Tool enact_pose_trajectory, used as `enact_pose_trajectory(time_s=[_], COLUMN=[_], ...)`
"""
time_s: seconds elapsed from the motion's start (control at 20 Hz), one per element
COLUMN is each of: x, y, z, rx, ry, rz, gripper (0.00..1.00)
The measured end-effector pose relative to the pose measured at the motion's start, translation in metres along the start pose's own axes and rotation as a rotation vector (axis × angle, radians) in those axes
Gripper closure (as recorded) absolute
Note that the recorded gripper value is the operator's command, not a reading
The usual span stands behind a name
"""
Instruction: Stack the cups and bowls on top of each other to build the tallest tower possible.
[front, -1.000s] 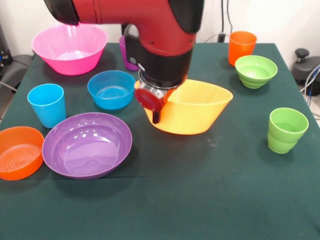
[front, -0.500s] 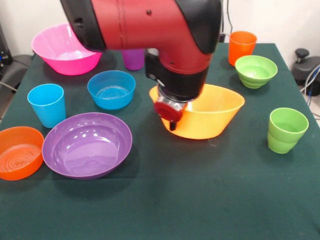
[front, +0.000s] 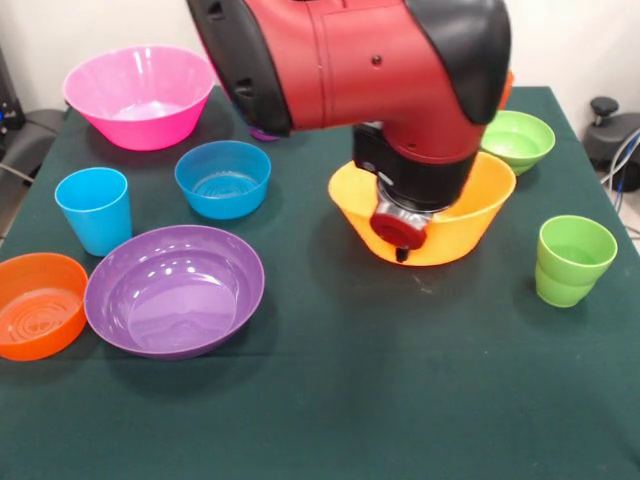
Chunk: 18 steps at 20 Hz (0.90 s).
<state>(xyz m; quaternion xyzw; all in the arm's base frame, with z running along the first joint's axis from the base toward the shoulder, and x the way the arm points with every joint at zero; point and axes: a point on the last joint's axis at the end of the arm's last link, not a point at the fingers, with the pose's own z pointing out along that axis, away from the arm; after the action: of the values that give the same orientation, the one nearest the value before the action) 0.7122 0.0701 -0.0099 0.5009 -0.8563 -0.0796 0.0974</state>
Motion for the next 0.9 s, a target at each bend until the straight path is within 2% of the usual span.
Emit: enact_pose_trajectory(time_s=[0.5,0.9], x=[-0.014,0.002], y=[0.005,0.0], z=[0.008,0.011], rx=[0.001,0.004], ry=[0.019,0.047], rz=[0.002,0.025], gripper=[1.0,1.0])
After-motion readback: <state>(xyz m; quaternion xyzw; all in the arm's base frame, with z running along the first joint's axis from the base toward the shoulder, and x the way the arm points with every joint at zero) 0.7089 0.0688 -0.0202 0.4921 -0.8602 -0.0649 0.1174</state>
